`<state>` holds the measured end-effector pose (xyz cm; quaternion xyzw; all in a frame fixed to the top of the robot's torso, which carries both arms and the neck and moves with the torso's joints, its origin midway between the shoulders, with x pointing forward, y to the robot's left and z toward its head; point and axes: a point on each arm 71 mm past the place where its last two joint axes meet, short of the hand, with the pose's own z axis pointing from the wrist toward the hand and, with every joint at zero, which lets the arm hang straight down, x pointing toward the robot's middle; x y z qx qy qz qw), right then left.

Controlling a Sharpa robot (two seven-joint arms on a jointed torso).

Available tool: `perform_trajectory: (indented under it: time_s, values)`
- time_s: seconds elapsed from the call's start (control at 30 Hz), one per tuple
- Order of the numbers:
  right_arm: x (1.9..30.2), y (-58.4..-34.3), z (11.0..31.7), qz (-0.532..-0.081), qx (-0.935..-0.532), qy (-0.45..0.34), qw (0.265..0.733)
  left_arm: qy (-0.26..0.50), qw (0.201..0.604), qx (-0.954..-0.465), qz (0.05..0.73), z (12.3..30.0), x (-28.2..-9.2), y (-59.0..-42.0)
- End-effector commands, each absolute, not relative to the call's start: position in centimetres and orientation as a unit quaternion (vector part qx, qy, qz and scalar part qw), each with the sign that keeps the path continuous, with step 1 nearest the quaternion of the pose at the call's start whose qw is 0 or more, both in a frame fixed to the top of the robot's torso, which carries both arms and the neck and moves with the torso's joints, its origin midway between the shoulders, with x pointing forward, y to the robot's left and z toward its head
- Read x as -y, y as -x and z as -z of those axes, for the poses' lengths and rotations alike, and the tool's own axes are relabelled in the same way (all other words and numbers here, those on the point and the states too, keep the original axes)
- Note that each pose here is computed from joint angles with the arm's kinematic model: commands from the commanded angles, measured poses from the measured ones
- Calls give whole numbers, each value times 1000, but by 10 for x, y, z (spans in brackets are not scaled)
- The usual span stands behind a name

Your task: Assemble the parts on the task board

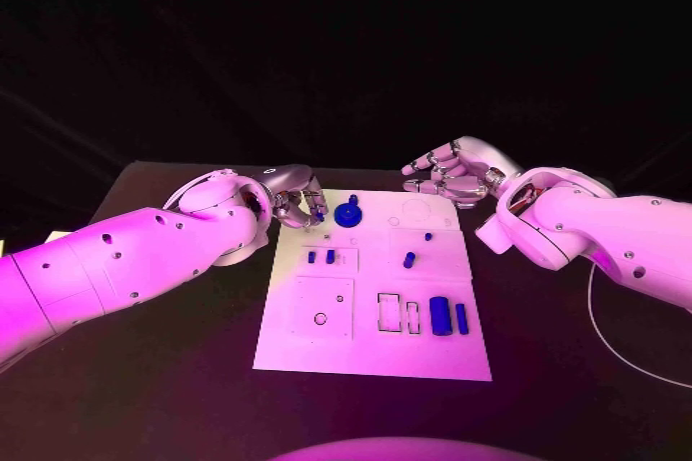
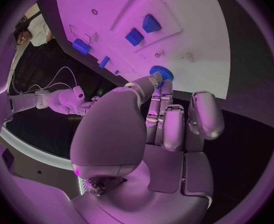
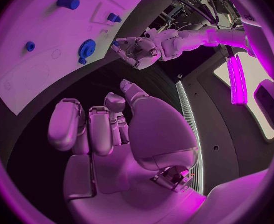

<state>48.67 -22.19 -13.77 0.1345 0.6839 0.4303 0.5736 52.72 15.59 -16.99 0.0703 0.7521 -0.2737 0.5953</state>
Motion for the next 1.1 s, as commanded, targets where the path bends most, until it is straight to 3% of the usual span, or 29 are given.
perform_trajectory:
  time_s: [0.03,0.73,1.1]
  values:
    - [221,-486,138,-432,-685,-128,572,-63,570,-774,268,176,-159,-528]
    - [220,-486,138,-433,-685,-127,572,-62,549,-790,267,196,-154,-531]
    - [220,-486,138,-433,-685,-127,572,-65,549,-786,277,198,-150,-529]
